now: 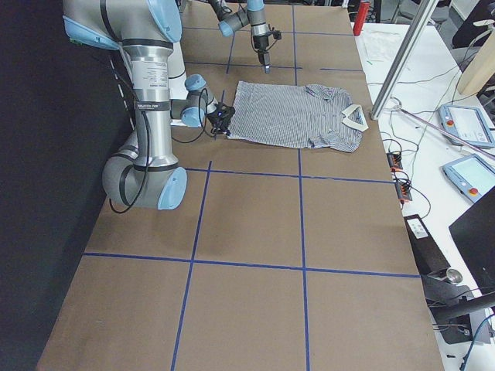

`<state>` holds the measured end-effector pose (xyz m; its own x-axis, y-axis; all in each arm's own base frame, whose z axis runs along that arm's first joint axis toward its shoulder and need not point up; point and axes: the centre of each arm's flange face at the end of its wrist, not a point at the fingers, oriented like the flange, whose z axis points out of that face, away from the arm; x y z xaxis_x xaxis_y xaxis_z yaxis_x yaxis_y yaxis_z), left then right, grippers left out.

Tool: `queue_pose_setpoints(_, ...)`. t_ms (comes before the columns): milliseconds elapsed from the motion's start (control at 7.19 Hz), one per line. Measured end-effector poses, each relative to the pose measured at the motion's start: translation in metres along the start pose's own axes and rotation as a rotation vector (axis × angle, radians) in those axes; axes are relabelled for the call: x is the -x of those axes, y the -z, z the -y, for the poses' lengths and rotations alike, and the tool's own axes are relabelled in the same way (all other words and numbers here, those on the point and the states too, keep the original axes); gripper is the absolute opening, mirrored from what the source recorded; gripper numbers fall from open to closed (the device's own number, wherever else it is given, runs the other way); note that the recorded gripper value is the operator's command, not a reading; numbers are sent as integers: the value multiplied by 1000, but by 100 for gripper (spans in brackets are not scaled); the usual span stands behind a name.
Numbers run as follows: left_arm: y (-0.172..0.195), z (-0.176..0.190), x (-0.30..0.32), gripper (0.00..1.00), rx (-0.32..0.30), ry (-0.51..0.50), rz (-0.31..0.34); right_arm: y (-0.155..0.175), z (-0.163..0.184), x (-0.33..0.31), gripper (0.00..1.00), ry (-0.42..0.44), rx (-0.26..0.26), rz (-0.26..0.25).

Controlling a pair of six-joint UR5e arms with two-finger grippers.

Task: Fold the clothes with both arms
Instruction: 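Move both grippers to the hem corners nearest the robot, then grasp the hem corners with both grippers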

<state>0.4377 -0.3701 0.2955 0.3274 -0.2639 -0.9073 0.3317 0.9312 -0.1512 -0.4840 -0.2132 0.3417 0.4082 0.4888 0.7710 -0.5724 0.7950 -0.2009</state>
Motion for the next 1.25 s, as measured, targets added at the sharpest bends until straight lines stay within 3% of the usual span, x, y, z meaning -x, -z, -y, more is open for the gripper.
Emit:
queue_pose_setpoints(278,-14,-72,27,73,-30,42,84,1,0,0,0,1,2,1)
queue_pose_setpoints(417,-22,-89,35,72,-39,41,128,1,0,0,0,1,2,1)
queue_pose_setpoints(834,-38,-102,52,68,-70,24,223,1,0,0,0,1,1,1)
queue_pose_setpoints(1251,-45,-103,58,53,-77,19,247,1,0,0,0,1,1,1)
